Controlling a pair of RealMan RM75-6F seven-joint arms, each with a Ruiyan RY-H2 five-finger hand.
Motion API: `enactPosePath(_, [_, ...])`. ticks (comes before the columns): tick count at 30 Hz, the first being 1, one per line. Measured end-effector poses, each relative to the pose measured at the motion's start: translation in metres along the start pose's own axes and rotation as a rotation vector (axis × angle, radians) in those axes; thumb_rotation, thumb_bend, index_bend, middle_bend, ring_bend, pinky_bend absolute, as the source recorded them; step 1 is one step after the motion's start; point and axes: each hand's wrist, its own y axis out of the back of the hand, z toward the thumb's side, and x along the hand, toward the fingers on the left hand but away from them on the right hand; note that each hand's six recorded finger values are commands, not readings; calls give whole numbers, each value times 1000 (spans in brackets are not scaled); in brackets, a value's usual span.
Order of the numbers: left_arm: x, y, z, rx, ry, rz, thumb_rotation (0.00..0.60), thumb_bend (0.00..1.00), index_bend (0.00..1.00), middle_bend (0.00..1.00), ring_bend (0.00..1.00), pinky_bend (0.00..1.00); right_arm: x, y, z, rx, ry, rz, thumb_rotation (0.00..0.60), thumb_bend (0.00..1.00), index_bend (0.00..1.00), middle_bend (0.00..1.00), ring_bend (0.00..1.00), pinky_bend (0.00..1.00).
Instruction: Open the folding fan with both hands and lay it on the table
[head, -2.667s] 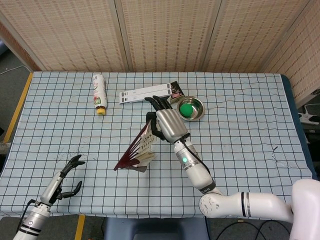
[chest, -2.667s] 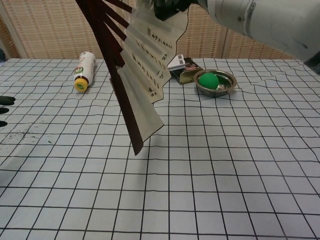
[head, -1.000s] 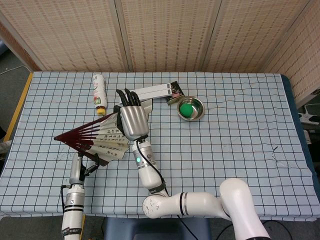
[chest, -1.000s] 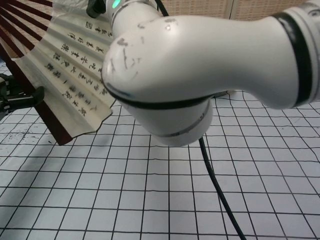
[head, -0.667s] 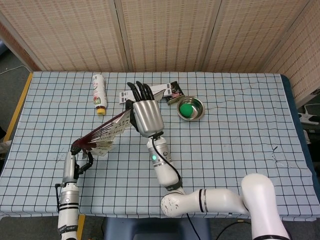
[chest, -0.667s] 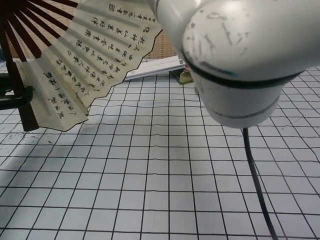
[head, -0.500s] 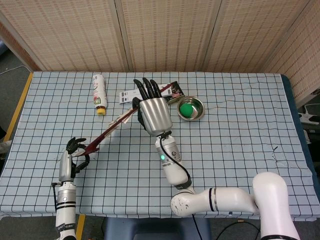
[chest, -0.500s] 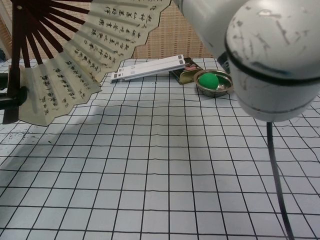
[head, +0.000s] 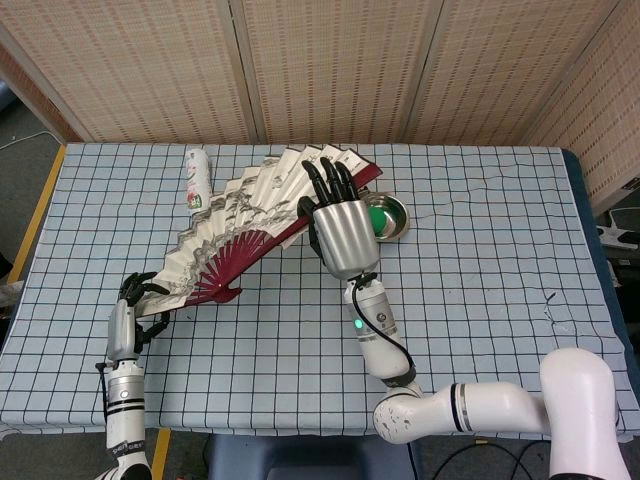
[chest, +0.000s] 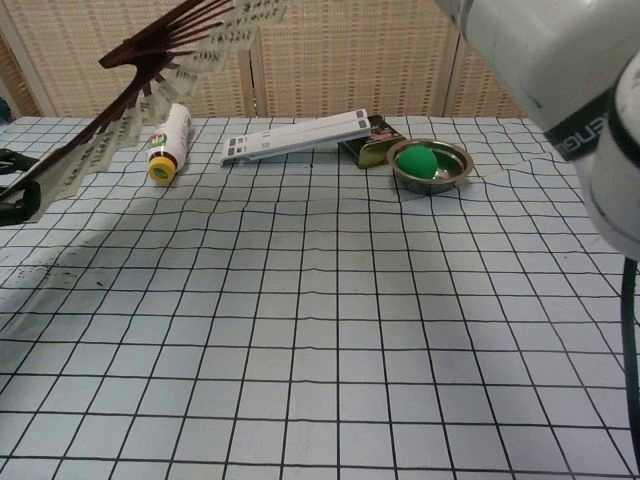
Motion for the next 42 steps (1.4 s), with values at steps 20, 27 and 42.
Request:
enactPosePath(20, [-2,6,-43,389,-163,14,600,517,41,0,0,127,120,-39,-53,27,-30,21,600,705,396,85,0,90])
enactPosePath(27, [-30,8,-63,758,-342,-61,600,476,0,0,0,113,132,-50,-73,82,-46,95,600,688,249,66,0,90])
enactPosePath(42, [-43,32,-67,1091,-331,-215,600,442,0,0,0,103,199,-28,-134,105,-87,370,600,220,0,0,0,52])
